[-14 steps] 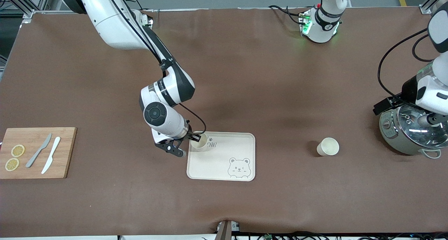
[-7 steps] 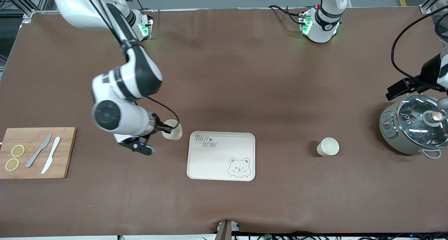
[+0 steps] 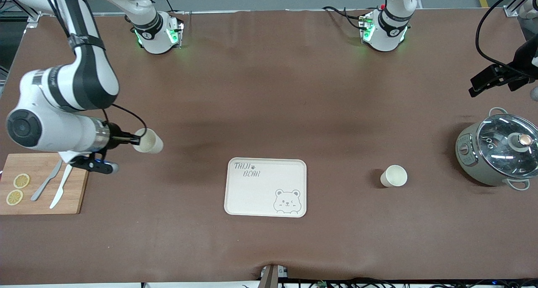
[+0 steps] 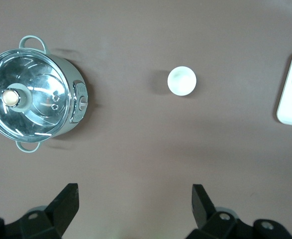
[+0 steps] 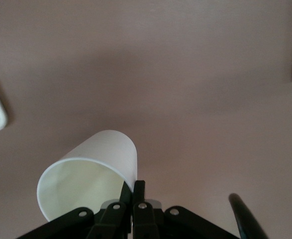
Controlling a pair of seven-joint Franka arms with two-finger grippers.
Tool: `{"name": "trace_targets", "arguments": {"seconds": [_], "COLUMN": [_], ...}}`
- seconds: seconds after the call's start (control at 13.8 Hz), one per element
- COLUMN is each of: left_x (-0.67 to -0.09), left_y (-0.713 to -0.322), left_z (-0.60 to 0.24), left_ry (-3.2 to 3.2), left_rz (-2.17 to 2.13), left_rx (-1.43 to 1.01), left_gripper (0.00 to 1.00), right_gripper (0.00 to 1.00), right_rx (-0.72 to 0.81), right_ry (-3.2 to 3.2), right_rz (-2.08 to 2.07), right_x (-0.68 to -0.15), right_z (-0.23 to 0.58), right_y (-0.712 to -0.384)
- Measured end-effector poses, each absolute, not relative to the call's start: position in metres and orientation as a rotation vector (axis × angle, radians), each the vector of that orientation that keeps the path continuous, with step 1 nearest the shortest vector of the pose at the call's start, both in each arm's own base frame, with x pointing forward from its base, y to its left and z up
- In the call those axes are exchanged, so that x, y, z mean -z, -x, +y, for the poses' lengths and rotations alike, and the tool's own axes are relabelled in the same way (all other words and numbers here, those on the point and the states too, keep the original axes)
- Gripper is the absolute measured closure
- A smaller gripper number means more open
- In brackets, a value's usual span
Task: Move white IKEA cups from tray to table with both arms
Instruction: 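Carry the cup with the right gripper toward the cutting board and lower it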
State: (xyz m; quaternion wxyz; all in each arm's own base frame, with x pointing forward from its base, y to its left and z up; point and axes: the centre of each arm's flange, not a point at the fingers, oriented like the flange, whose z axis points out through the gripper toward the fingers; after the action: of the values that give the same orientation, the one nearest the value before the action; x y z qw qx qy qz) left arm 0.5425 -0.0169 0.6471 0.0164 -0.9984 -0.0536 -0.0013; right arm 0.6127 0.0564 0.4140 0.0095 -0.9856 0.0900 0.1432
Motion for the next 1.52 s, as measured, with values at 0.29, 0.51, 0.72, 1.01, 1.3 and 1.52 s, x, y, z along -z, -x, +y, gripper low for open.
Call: {"name": "trace_targets", "arguments": {"seconds": [0.29,0.51,0.72,1.01,1.3,1.52], "left_x": [-0.648,-0.65,-0.651,-0.652,-0.652,-0.651], "left_y": [-0.534,-0.524,-0.525,-0.525,-0.526,-0.527], "left_z": [-0.014,-0.015,-0.016,-0.017,-0.017,-0.017], "left_ry": [3.105,3.104,3.104,3.105,3.105,3.105], "left_rz": [-0.118,-0.114,-0.109,-0.108,-0.108,-0.107], "left_rx": [0.004,0.013,0.029,0.044,0.043,0.047], "left_gripper": [0.0,0.0,0.0,0.0,0.0,0.0], "right_gripper": [0.98,0.98,0.98,0.98,0.98,0.98], "right_rx": [-0.484,-0.453,-0.403,-0.345,-0.299,-0.27], "right_ry": [3.074,3.061,3.062,3.072,3.076,3.075], "right_rz": [0.22,0.17,0.151,0.149,0.152,0.138], "right_x": [-0.402,-0.371,-0.327,-0.284,-0.259,-0.255], "right_z": [-0.002,-0.037,-0.052,-0.057,-0.073,-0.091], "right_y": [-0.588,-0.579,-0.563,-0.537,-0.518,-0.513]}}
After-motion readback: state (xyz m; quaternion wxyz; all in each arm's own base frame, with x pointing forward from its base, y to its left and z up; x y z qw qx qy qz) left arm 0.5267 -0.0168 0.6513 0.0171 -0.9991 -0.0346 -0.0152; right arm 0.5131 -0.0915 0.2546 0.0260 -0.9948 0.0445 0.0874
